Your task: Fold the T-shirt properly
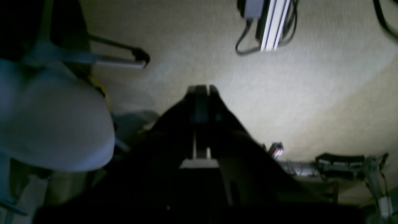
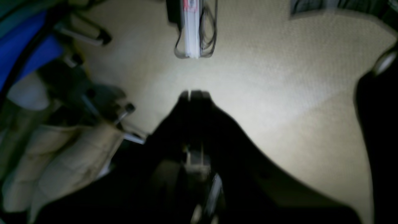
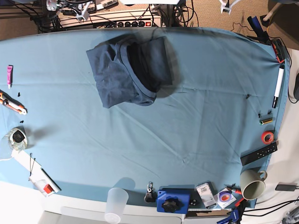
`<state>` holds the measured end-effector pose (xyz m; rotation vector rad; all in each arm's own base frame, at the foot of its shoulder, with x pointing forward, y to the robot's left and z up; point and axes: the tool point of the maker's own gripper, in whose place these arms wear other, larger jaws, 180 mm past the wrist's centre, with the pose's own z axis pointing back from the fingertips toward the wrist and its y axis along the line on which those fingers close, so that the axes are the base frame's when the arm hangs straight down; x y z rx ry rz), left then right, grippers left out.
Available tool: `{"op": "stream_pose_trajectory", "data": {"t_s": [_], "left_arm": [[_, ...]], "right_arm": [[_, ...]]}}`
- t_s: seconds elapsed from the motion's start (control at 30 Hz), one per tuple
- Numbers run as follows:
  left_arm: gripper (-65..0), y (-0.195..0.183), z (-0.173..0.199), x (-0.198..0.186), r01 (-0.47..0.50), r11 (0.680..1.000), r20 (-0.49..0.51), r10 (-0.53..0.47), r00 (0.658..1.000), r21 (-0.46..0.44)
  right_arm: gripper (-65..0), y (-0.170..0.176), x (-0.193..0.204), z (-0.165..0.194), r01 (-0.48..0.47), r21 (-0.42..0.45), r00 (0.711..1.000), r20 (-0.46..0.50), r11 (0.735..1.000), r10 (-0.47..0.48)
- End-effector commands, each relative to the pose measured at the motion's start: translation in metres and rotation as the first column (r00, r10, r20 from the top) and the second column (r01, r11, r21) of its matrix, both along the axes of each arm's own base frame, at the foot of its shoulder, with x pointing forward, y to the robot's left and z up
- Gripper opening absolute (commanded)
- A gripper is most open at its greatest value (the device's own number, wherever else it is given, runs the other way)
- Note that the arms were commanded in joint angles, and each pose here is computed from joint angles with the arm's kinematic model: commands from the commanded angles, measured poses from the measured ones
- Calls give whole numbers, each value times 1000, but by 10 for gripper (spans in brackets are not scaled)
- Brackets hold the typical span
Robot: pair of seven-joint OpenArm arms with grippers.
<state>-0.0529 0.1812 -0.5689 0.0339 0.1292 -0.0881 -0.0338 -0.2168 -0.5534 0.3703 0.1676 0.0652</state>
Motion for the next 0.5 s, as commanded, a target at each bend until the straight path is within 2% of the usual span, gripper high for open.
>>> {"op": "stream_pose_trajectory", "data": {"t_s": [0.0, 0.1, 0.23, 0.4, 0.47], "left_arm": [[-650, -3, -5, -2, 1, 1000, 1, -1, 1000, -25], [-650, -17, -22, 5, -34, 995, 36, 38, 999, -95], [-650, -29, -41, 11, -60, 989, 93, 73, 993, -135], [-650, -34, -60, 17, -99, 984, 195, 128, 972, -150], [-650, -32, -66, 16, -109, 983, 204, 138, 969, -147]], "right_arm": [[-650, -5, 3, -3, -14, -11, 1000, 6, 1000, 14], [-650, 0, 7, -19, -51, -13, 999, 5, 999, 51], [-650, 7, 14, -37, -92, -11, 995, 23, 996, 92], [-650, 17, 33, -53, -129, -5, 983, 131, 992, 128], [-650, 14, 43, -59, -106, -41, 974, 197, 994, 112]]}}
